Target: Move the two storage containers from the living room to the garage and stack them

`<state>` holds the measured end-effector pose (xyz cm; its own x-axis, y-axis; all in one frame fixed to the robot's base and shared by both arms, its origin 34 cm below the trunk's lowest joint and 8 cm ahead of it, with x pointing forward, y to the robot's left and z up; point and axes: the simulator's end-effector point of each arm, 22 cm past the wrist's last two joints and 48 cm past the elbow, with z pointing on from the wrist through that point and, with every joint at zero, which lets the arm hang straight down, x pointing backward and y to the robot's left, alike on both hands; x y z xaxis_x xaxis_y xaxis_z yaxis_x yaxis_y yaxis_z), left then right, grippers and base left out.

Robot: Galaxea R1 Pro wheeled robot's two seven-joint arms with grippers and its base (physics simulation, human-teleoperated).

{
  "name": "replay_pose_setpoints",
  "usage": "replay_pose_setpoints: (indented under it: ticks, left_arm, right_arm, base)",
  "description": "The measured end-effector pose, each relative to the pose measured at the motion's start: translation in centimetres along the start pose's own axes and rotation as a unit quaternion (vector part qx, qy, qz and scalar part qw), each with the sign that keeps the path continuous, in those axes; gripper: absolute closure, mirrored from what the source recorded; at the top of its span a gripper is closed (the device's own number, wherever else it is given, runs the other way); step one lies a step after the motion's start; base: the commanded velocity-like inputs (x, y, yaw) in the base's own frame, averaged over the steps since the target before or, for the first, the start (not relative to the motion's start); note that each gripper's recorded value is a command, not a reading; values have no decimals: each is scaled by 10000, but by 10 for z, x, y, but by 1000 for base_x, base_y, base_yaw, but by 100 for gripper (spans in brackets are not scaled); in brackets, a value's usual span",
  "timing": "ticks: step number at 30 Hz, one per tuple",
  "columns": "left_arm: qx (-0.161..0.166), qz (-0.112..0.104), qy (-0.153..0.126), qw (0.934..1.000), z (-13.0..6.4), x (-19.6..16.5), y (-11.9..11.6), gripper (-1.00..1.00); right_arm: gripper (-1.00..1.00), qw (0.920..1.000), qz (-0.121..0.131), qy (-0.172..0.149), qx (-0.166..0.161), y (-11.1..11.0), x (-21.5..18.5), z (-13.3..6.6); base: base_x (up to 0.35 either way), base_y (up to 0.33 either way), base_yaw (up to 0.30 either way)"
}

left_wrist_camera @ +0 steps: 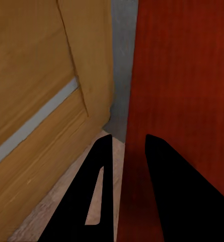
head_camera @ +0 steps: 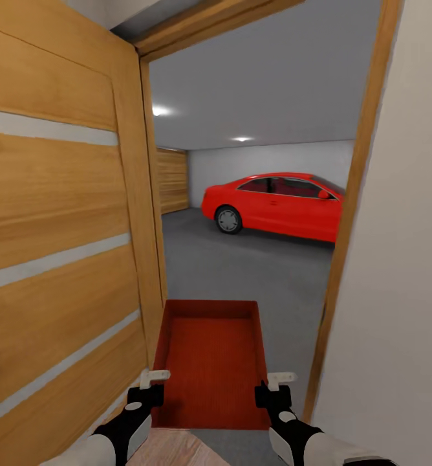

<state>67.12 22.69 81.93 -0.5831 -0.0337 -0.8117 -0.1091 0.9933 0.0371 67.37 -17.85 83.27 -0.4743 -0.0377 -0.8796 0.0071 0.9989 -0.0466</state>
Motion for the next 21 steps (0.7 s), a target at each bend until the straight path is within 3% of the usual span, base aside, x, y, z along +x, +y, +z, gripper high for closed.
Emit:
replay_pose_setpoints:
  ticks: [6, 21]
  left_arm:
    - [-3, -4, 5, 10000, 0, 0, 0, 100]
    - [0, -6, -34, 10000, -1, -3, 0, 100]
  right_arm:
    - [100, 10000, -8, 6, -3, 0, 0, 0]
    - [100, 10000, -3, -34, 0, 0, -4, -1]
  base:
    - [285, 237, -48]
    - [283, 238, -177]
